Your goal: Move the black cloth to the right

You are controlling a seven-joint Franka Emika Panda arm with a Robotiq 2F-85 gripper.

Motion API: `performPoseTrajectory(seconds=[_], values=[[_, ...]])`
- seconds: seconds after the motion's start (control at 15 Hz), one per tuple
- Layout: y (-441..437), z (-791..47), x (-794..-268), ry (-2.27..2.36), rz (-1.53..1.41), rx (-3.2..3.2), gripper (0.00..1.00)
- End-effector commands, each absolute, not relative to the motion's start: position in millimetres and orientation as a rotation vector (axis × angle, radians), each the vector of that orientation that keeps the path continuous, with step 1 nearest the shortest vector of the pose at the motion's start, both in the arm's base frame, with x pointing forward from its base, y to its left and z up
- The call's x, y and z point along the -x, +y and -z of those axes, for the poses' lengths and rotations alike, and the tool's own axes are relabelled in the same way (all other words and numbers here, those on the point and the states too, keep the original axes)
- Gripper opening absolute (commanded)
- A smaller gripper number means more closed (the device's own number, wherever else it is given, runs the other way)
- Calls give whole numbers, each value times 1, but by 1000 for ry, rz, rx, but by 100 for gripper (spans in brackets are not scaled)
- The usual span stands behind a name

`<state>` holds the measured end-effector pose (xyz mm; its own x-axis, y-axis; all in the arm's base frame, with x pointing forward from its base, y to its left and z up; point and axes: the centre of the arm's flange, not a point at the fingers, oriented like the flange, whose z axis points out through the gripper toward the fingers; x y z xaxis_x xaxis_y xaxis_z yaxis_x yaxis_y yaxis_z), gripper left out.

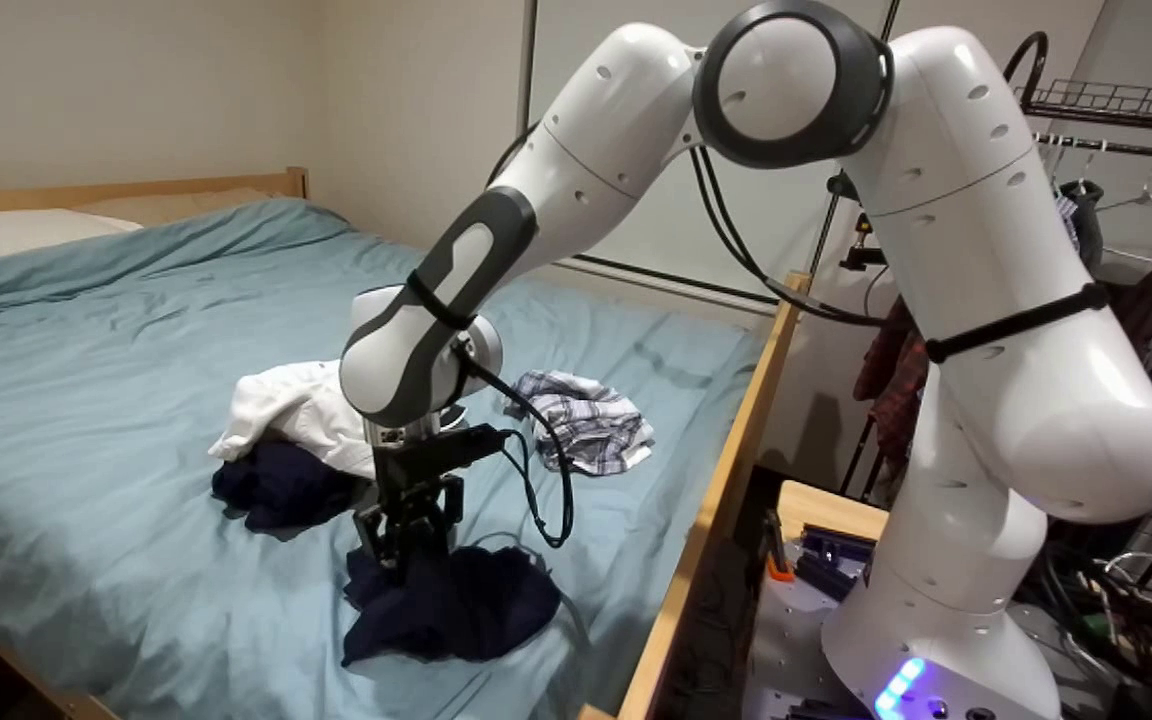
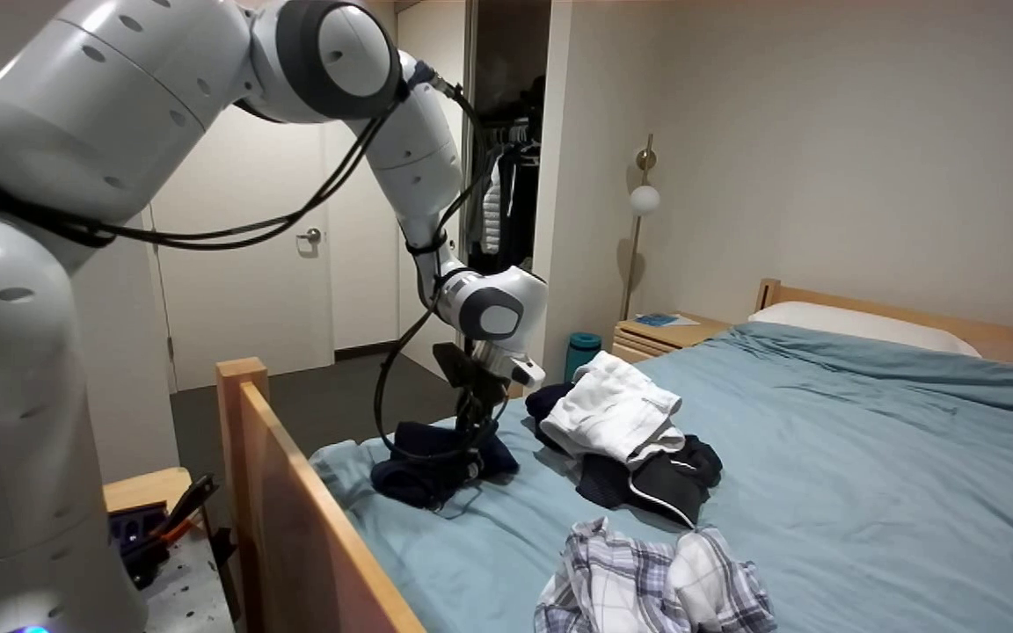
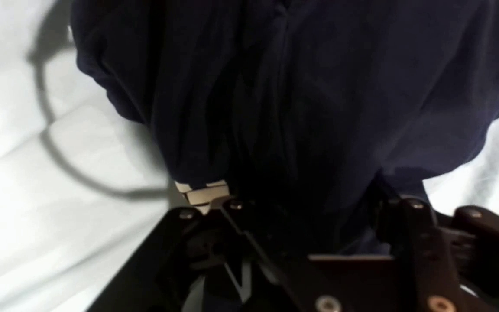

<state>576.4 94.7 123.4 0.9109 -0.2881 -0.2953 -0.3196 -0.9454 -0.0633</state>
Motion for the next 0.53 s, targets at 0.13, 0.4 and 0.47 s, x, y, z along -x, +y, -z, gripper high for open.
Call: performPoseTrajectory(seconds=[0.13, 0.4, 0.47], values=[[80, -133, -574, 455, -392, 2918, 21], [66, -161, -573, 410, -314, 2910, 4], [62, -171, -571, 414, -288, 2910, 2]])
